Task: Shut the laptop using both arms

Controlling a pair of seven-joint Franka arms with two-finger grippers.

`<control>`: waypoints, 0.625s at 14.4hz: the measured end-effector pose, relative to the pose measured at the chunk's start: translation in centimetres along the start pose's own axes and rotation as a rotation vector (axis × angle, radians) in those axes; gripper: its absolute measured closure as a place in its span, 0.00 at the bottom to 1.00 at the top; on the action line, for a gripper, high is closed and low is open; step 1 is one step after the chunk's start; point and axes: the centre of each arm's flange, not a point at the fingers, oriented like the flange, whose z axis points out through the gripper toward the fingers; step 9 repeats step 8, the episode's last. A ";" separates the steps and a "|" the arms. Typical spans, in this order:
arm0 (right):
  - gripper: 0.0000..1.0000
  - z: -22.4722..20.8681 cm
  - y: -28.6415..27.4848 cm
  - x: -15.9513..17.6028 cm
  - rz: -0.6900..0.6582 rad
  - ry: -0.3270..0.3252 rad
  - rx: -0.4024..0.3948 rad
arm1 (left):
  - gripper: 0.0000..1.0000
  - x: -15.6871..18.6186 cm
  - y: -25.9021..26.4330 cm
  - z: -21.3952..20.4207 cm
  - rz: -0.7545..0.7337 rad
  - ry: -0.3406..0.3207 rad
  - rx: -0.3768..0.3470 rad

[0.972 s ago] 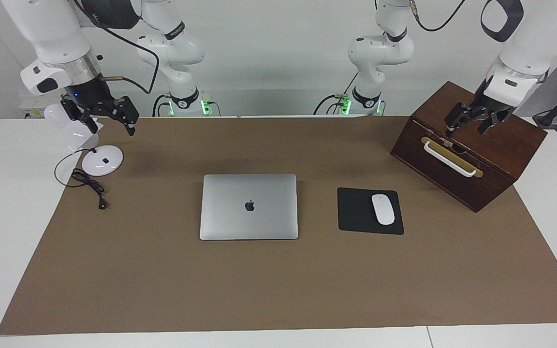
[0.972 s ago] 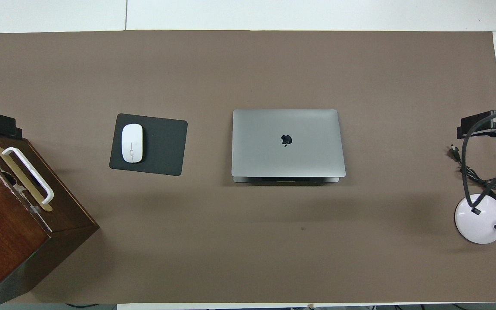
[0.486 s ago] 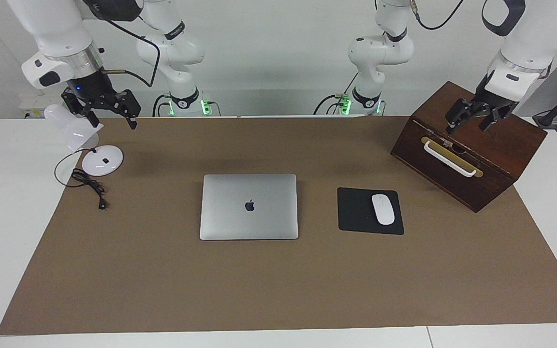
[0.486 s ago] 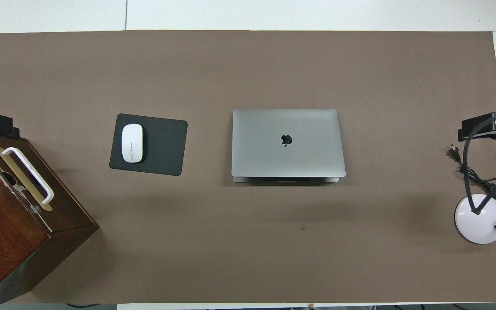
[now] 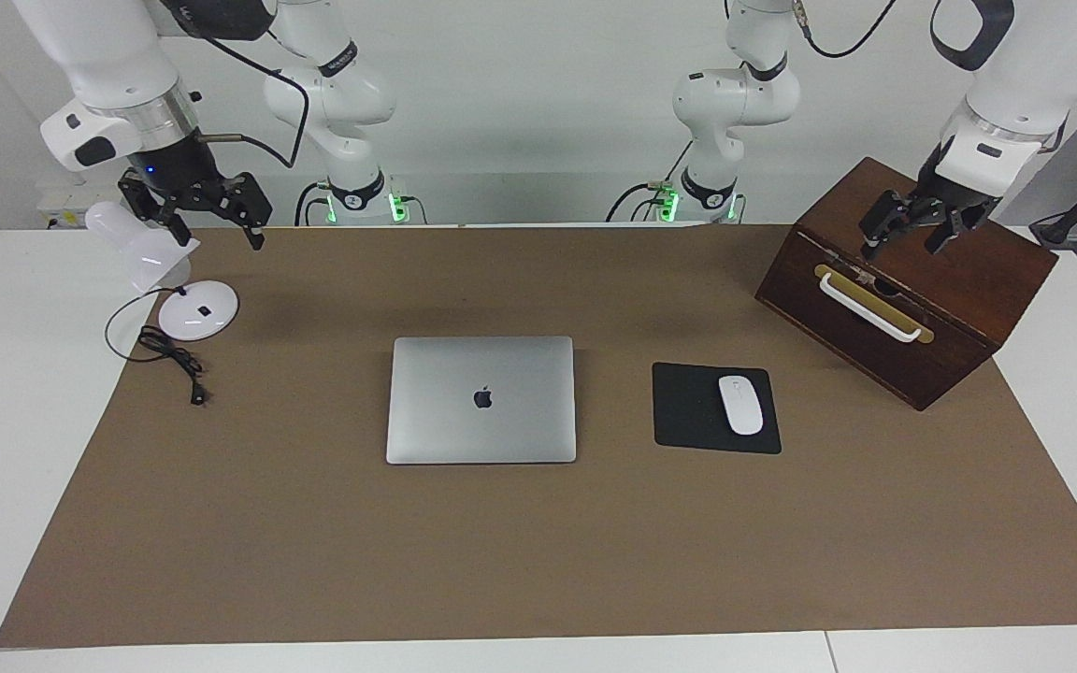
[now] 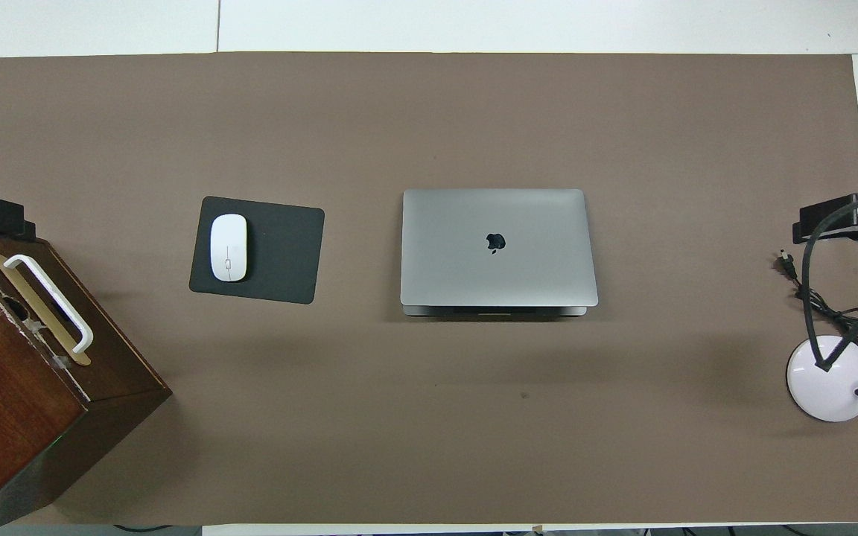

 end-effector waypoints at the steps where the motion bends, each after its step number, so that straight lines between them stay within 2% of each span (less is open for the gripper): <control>1: 0.00 0.0 0.0 0.0 0.000 0.000 0.000 | 0.00 0.0 0.0 0.0 0.000 -0.001 0.000; 9: 0.00 0.0 0.0 0.0 0.000 0.000 0.000 | 0.00 -0.1 0.0 0.0 0.000 -0.005 0.000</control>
